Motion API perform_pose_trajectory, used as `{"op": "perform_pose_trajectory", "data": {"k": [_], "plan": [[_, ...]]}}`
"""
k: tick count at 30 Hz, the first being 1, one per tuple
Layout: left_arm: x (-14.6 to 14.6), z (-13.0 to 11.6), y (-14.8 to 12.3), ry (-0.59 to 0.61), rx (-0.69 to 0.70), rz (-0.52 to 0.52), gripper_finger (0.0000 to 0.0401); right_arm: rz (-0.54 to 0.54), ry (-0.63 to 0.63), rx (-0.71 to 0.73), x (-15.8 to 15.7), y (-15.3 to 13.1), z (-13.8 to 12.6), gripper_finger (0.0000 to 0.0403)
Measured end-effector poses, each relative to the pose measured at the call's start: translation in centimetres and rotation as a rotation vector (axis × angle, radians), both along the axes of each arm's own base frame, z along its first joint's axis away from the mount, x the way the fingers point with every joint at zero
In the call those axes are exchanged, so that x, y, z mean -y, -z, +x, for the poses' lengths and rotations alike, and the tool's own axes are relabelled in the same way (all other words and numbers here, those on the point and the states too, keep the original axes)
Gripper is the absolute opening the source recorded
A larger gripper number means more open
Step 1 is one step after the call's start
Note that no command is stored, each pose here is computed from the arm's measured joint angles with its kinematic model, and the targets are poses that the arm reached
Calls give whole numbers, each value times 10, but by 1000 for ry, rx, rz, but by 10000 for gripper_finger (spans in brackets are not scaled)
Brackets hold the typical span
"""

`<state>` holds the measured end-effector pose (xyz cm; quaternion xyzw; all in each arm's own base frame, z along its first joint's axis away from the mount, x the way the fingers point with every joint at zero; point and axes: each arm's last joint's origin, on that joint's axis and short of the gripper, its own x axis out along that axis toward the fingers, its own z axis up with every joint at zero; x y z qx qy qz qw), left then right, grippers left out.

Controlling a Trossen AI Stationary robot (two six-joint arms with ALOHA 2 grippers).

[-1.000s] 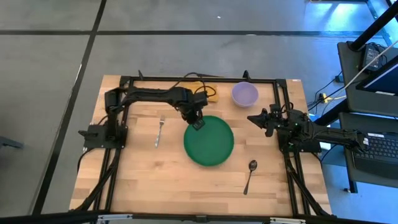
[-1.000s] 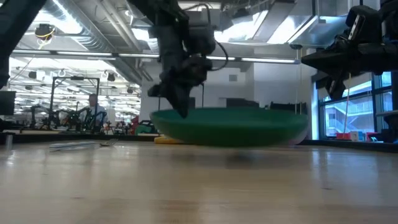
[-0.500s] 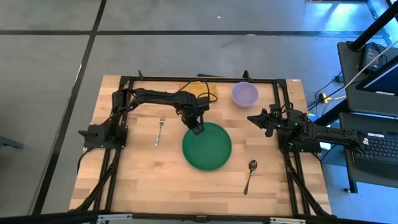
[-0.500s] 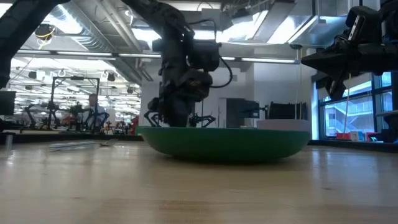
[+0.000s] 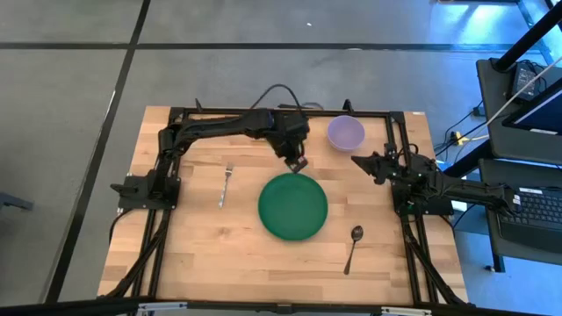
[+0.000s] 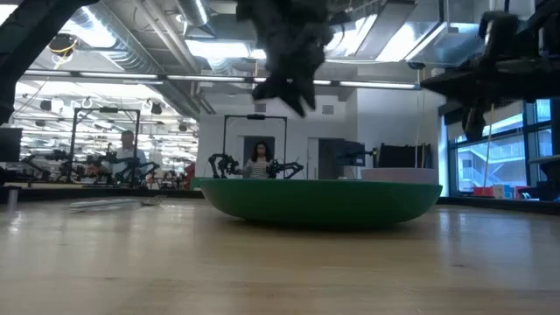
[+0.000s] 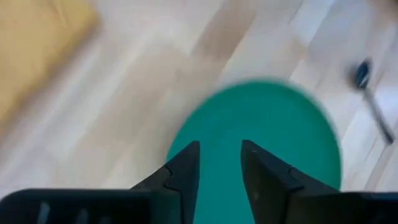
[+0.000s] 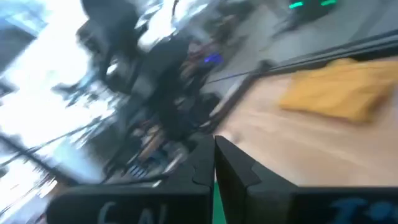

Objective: Set table place
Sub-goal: Put the white bowl on the green plate

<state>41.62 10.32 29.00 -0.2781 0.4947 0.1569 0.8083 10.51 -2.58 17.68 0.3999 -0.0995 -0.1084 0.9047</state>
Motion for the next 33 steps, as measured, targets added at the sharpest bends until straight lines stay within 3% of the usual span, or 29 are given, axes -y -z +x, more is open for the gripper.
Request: {"op": "perform_pose_trajectory", "data": {"k": [6, 9, 13, 17, 23, 26, 29, 33], "plan": [[-3, 4, -43, 59, 122, 143, 106, -83, -85, 254, -4, -33, -6, 15], [-4, 4, -56, 85, 162, 191, 110, -142, -75, 277, -5, -60, -10, 15], [-4, 4, -66, 114, 200, 224, 113, -236, -57, 90, -7, -94, -19, 15], [-4, 6, -67, 115, 227, 235, 109, -250, -32, -142, -10, -128, -36, 15], [-4, 7, -68, 116, 230, 236, 101, -379, -14, -122, -14, -176, -55, 15], [-4, 7, -67, 116, 229, 236, 101, -443, -8, -130, -15, -185, -58, 15], [-4, 7, -67, 116, 229, 236, 105, -420, -28, -181, -15, -181, -57, 15], [-4, 7, -67, 116, 229, 235, 111, -352, -57, -386, -14, -160, -56, 15]]}}
